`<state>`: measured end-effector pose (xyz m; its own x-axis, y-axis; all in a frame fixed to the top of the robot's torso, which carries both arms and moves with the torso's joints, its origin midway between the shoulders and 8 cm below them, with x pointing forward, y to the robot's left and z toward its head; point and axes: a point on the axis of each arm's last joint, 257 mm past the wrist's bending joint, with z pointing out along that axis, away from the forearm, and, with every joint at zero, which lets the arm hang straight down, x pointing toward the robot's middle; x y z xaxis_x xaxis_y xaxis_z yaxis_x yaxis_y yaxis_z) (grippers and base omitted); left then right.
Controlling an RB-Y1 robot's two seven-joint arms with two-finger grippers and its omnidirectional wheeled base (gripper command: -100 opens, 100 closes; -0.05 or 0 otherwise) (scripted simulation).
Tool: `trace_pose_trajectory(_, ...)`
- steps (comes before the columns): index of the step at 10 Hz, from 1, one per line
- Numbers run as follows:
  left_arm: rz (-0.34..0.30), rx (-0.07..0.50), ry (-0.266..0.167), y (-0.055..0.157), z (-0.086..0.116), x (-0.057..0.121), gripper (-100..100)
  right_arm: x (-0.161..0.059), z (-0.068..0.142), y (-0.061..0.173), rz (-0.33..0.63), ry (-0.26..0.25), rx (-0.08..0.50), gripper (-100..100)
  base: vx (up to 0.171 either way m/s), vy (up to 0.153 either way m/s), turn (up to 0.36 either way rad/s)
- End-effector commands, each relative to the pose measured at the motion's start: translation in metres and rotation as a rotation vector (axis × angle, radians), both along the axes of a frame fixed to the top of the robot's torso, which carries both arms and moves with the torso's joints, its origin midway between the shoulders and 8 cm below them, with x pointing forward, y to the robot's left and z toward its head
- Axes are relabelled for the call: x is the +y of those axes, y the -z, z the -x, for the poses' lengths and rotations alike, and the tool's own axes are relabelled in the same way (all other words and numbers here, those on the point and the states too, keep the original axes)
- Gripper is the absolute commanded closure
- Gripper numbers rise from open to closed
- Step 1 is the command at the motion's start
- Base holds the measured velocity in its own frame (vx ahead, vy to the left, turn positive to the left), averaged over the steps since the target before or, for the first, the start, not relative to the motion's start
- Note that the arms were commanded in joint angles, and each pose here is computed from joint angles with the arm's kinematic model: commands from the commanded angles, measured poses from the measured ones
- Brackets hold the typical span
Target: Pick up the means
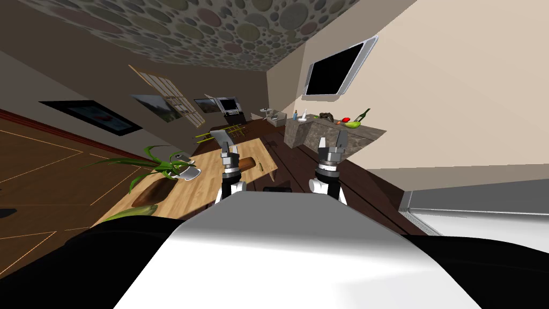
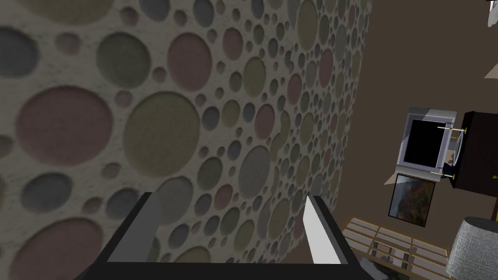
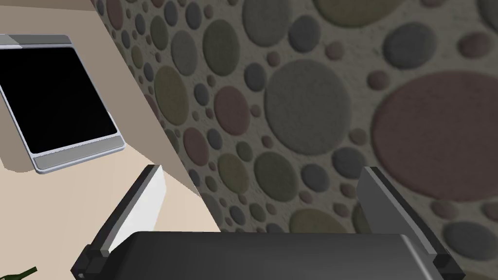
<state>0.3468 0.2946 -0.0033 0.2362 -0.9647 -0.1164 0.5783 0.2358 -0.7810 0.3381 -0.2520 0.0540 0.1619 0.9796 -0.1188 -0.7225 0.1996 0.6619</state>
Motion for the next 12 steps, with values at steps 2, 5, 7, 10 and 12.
trace_pose_trajectory(2,-0.077,0.055,0.009,0.014,-0.001,0.002,-100,0.0,0.0,0.0,0.0,0.0,0.0,0,-0.062,-0.079,0.031)
trace_pose_trajectory(5,-0.175,0.173,-0.014,0.048,0.001,0.016,-100,0.0,0.0,0.0,0.0,0.0,0.0,0,-0.067,-0.127,0.03)
trace_pose_trajectory(7,-0.218,0.251,-0.038,0.072,0.005,0.029,-100,0.0,0.0,0.0,0.0,0.0,0.0,0,-0.04,-0.17,0.024)
trace_pose_trajectory(10,-0.277,0.393,-0.083,0.116,0.015,0.054,-100,0.0,0.0,0.0,0.0,0.0,0.0,0,0.011,-0.123,-0.011)
trace_pose_trajectory(12,-0.312,0.503,-0.118,0.15,0.028,0.074,-100,0.0,0.0,0.0,0.0,0.0,0.0,0,0.034,-0.142,-0.039)
